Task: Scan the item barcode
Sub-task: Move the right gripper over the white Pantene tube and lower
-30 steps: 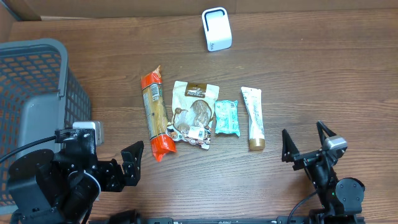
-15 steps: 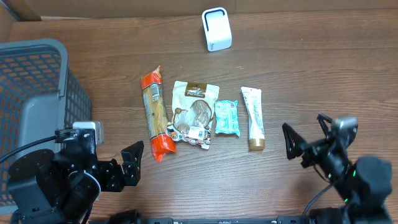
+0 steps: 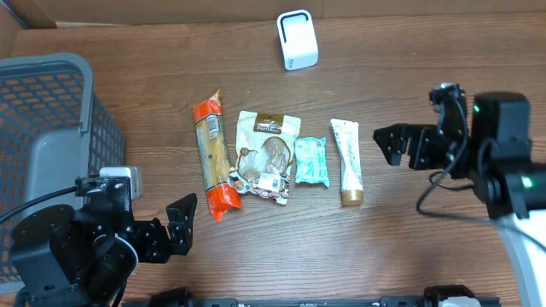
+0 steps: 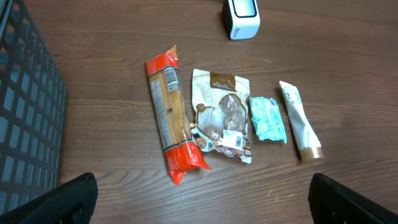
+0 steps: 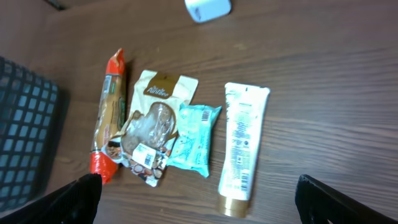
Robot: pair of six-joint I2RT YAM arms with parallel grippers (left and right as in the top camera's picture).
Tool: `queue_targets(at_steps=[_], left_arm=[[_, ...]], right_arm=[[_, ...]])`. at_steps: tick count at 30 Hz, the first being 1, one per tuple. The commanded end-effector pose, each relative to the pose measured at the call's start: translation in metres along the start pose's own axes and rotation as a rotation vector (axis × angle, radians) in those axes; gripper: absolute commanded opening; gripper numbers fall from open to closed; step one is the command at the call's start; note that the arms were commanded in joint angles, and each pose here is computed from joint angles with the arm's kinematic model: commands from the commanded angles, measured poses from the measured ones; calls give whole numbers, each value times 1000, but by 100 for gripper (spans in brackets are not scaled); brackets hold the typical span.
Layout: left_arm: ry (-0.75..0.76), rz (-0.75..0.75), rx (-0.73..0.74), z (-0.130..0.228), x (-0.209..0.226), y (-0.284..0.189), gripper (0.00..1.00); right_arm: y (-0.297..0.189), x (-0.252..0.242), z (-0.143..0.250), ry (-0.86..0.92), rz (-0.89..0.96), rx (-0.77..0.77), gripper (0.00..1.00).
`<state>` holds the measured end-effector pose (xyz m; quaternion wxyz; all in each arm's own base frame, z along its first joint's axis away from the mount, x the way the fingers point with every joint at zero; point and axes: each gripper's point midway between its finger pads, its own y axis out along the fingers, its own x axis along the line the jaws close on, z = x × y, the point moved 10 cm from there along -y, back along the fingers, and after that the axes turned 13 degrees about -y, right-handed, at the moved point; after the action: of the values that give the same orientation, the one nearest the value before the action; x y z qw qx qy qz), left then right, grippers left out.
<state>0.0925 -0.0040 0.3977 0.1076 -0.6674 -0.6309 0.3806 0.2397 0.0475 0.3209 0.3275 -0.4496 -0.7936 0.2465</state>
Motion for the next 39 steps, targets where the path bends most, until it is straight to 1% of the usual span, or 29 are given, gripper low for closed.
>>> queue_targets(at_steps=[1, 6, 8, 9, 10, 12, 14, 17, 20, 24, 29, 34, 37, 39], left_arm=[[18, -6, -16, -2, -1, -3, 100], [18, -6, -16, -2, -1, -3, 99], [18, -6, -16, -2, -1, -3, 100], [18, -6, -16, -2, -1, -3, 100], [18, -6, -16, -2, -1, -3, 99], [18, -6, -16, -2, -1, -3, 100], [18, -6, -16, -2, -1, -3, 100], [18, -6, -16, -2, -1, -3, 100], [18, -6, -16, -2, -1, -3, 100], [18, -6, -16, -2, -1, -3, 100], [18, -6, -16, -2, -1, -3, 100], [18, -6, -16, -2, -1, -3, 100], [18, -6, -16, -2, -1, -3, 100], [18, -6, -16, -2, -1, -3, 100]], right_arm=[[18, -2, -4, 29, -81, 59, 100], [55, -20, 0, 85, -76, 175, 99], [72, -28, 4, 113, -75, 232, 92], [80, -32, 6, 126, -70, 259, 86], [87, -36, 8, 141, -65, 284, 82], [101, -44, 14, 165, -48, 338, 70], [112, -49, 20, 184, -26, 385, 64], [124, -51, 27, 194, 17, 439, 60], [133, -48, 31, 175, 35, 473, 59], [143, -34, 36, 139, 8, 512, 58], [154, 2, 46, 48, -53, 568, 58], [163, 39, 59, 19, -83, 619, 58], [169, 49, 68, 29, -78, 636, 59], [172, 49, 75, 52, -63, 643, 64]])
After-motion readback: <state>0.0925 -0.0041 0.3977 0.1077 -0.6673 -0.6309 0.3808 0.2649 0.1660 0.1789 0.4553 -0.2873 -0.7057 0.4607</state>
